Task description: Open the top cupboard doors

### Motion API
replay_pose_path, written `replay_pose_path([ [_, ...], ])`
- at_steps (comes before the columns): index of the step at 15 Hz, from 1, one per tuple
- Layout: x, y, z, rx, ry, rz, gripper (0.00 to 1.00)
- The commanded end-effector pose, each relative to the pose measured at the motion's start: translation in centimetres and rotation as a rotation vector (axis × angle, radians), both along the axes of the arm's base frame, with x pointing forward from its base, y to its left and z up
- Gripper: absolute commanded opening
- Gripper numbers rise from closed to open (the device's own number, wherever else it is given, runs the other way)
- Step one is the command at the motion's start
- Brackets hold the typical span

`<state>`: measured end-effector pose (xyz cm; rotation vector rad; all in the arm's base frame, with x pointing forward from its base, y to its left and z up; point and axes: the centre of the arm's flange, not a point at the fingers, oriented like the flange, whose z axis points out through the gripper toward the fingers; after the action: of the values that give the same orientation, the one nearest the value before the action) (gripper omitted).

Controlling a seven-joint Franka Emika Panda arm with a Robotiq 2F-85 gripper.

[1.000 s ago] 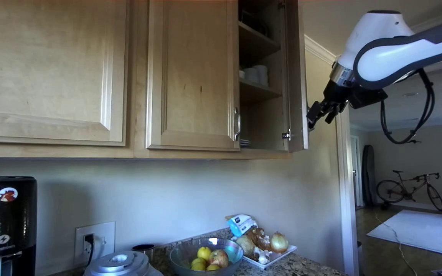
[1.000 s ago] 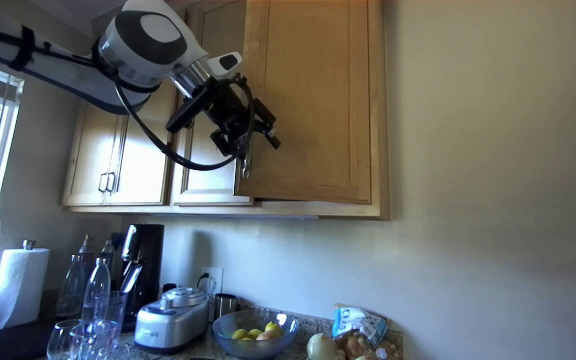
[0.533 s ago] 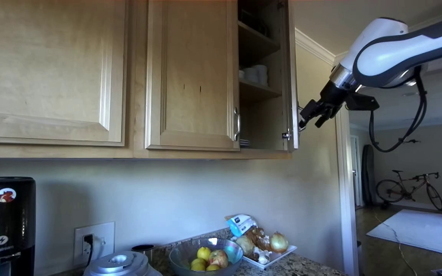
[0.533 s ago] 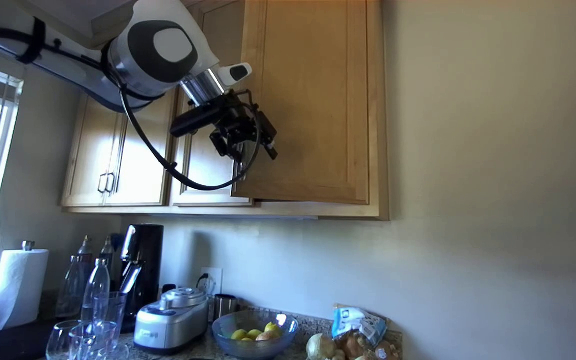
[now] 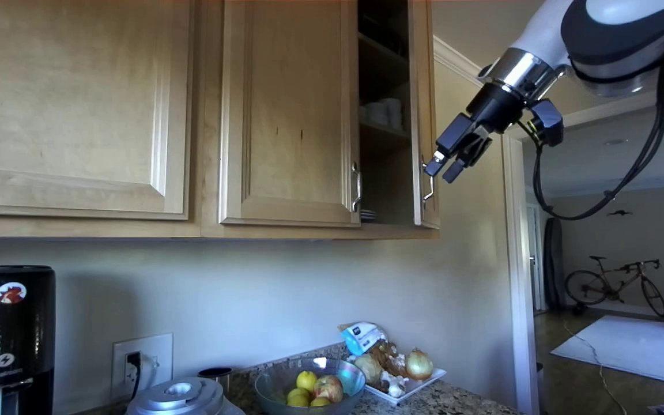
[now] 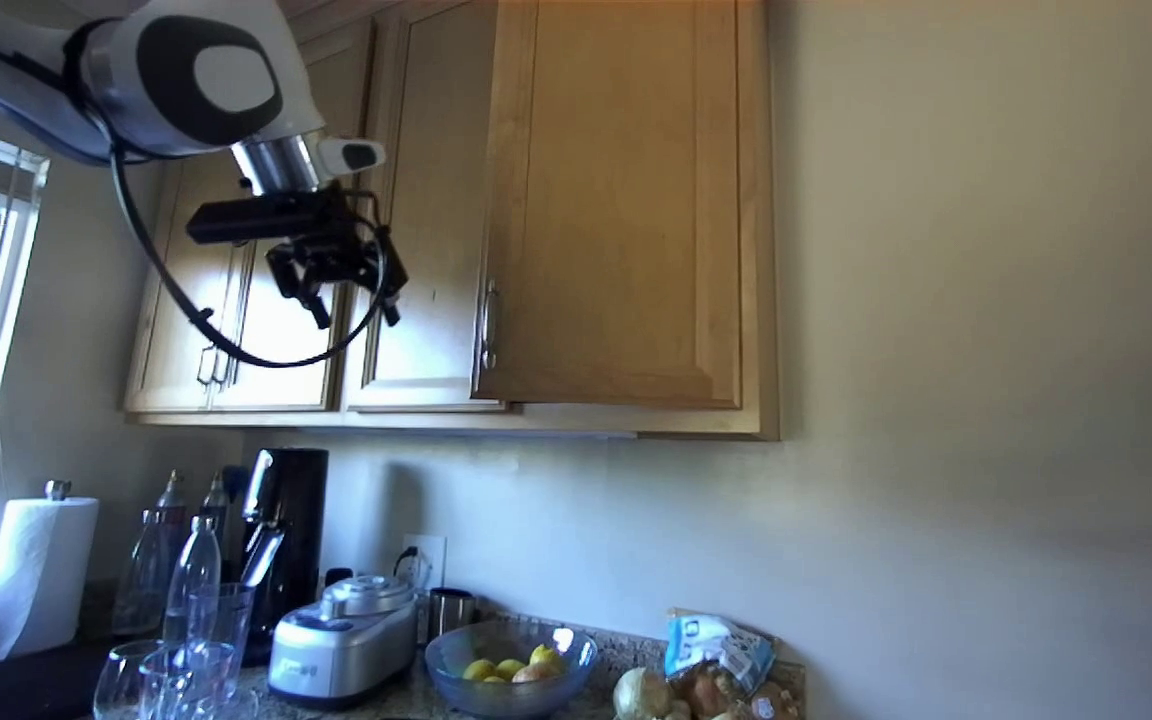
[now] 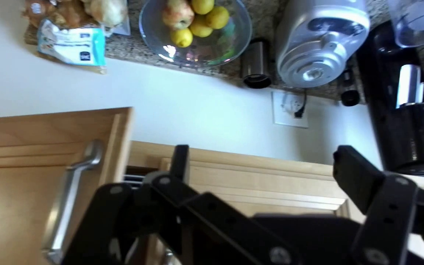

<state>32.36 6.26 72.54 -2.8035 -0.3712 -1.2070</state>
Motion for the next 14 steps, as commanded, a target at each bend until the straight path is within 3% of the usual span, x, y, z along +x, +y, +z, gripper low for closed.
replay_pose_path([
  [1, 1.1, 5.4, -2.0, -0.011, -0.003, 0.085, 1.00],
  [5, 6.2, 7.6, -3.6, -0.032, -0.063, 0.044, 1.00],
  [10, 13.1, 5.8, -5.5, -0.027, -0.113, -0.061, 1.00],
  [14, 15.9, 4.2, -5.7, -0.037, -0.136, -0.125, 1.00],
])
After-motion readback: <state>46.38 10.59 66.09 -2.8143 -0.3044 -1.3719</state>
